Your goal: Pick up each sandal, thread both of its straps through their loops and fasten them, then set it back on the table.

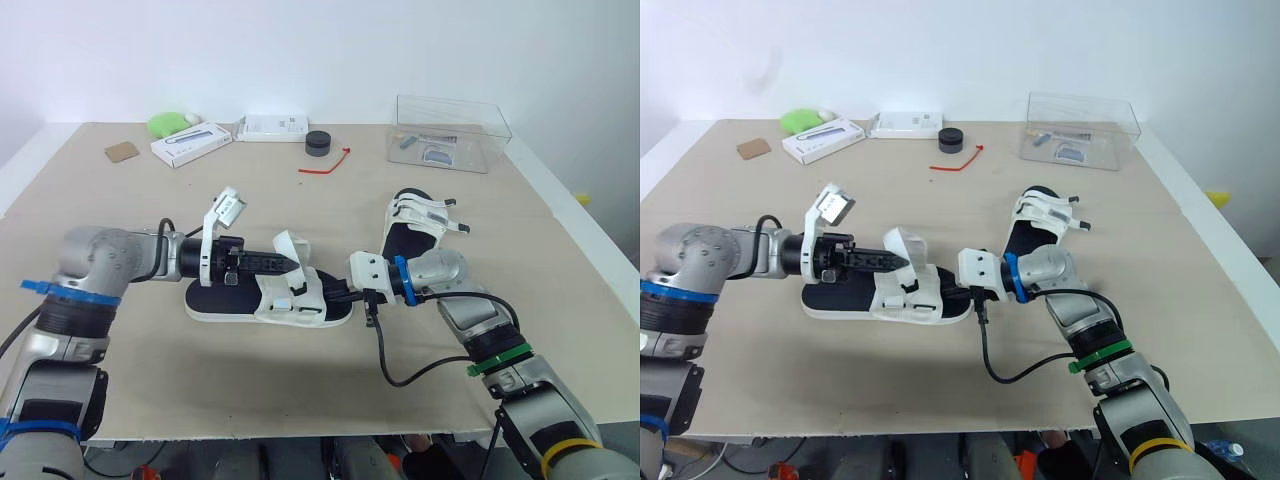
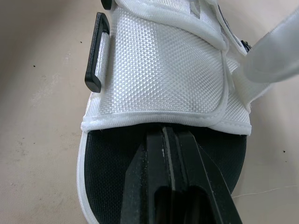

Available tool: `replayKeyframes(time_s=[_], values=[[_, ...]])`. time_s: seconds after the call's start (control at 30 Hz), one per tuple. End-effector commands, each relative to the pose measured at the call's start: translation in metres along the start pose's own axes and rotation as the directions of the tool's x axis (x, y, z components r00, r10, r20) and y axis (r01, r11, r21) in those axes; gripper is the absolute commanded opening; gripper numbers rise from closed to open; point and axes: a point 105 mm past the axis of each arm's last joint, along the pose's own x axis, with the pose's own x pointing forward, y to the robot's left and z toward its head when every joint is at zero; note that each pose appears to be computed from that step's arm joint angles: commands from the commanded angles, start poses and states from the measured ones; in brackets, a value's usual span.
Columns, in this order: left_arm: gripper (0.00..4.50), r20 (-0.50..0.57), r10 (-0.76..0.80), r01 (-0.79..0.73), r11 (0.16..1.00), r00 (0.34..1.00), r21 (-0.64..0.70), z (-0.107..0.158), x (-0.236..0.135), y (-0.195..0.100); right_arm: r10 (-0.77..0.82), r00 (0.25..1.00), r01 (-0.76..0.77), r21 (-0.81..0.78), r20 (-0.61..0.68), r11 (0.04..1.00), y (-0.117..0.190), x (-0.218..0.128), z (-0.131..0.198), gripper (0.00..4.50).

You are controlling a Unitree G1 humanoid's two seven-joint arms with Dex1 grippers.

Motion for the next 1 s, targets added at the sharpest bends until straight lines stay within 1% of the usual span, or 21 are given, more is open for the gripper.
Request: replayKeyframes(time_s=[0.03,0.27,0.43,0.83,1.0], values=[[0.07,-0.073,-0.051,0.056,0.996,0.996,0.063,0.009,-0.001,0.000,-0.009,0.999,0.010,0.024,-0.043,1.000,0.002,-0.003,-0.010,0.00],[0.07,-0.162,-0.119,0.133,0.988,0.980,0.079,0.010,0.010,0.003,-0.023,0.999,0.025,0.030,-0.045,0.999,0.004,-0.004,-0.011,0.00],[0.07,-0.213,-0.143,0.164,0.983,0.967,0.088,0.004,0.014,-0.001,-0.029,0.999,0.030,0.032,-0.045,0.999,0.006,-0.005,-0.011,0.00],[0.07,-0.249,-0.157,0.183,0.980,0.956,0.084,0.000,0.024,-0.002,-0.038,0.998,0.039,0.031,-0.047,0.999,0.005,-0.004,-0.011,0.00],[0.07,-0.228,-0.153,0.178,0.980,0.962,0.093,0.009,0.029,-0.001,-0.040,0.998,0.041,0.031,-0.045,0.999,0.006,-0.003,-0.011,0.00]])
